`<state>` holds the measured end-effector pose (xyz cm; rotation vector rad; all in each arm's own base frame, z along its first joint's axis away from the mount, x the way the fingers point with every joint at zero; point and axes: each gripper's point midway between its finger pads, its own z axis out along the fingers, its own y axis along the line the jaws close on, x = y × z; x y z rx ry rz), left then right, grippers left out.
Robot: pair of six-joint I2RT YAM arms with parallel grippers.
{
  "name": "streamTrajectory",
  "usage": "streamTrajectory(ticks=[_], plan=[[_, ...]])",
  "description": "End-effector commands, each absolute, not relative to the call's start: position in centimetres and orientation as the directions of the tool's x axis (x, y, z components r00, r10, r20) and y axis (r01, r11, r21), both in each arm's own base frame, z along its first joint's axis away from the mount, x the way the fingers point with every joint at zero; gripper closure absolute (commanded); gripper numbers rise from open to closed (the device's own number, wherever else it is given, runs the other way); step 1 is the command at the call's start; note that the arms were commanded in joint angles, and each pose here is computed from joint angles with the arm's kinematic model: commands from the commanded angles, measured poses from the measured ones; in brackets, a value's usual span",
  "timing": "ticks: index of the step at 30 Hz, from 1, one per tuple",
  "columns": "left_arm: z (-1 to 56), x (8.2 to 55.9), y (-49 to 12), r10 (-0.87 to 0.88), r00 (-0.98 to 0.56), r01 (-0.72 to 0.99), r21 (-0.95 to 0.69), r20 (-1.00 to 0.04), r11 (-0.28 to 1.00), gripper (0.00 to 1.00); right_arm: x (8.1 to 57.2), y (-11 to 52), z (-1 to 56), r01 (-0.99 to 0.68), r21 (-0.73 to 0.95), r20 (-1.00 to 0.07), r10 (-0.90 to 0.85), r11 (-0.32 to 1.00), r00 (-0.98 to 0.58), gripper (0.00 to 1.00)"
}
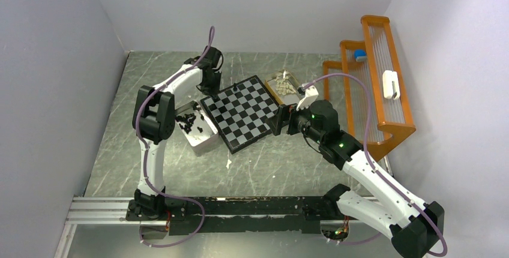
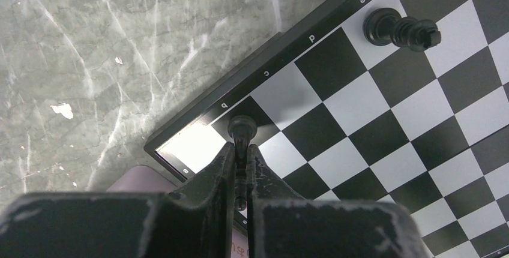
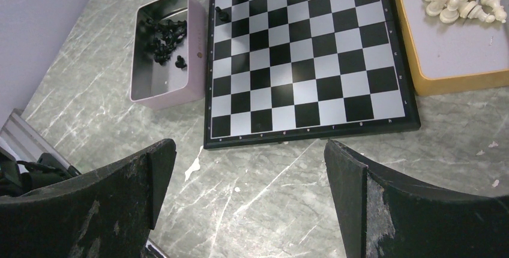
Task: Set up the chess pieces on the board
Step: Place the chess piece on the chessboard.
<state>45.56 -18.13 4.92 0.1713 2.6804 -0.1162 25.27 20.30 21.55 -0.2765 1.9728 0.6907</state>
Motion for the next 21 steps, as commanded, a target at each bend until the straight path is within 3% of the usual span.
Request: streamTrajectory(ticks=[1,21], plan=[[4.24,45.3,-18.99,0.129,-0.893,0.175,-0.068,-0.432,0.982,0.88,25.45,20.29,22.58,-0.467,0.353,-0.877,0.112,0.811,-0.468,0.0],[4.15,45.21,-18.8,0.137,-0.896,0.176,-0.053,-0.423,0.983,0.8,25.56,20.45,22.68,-0.471,0.354,-0.877,0.111,0.808,-0.467,0.0]])
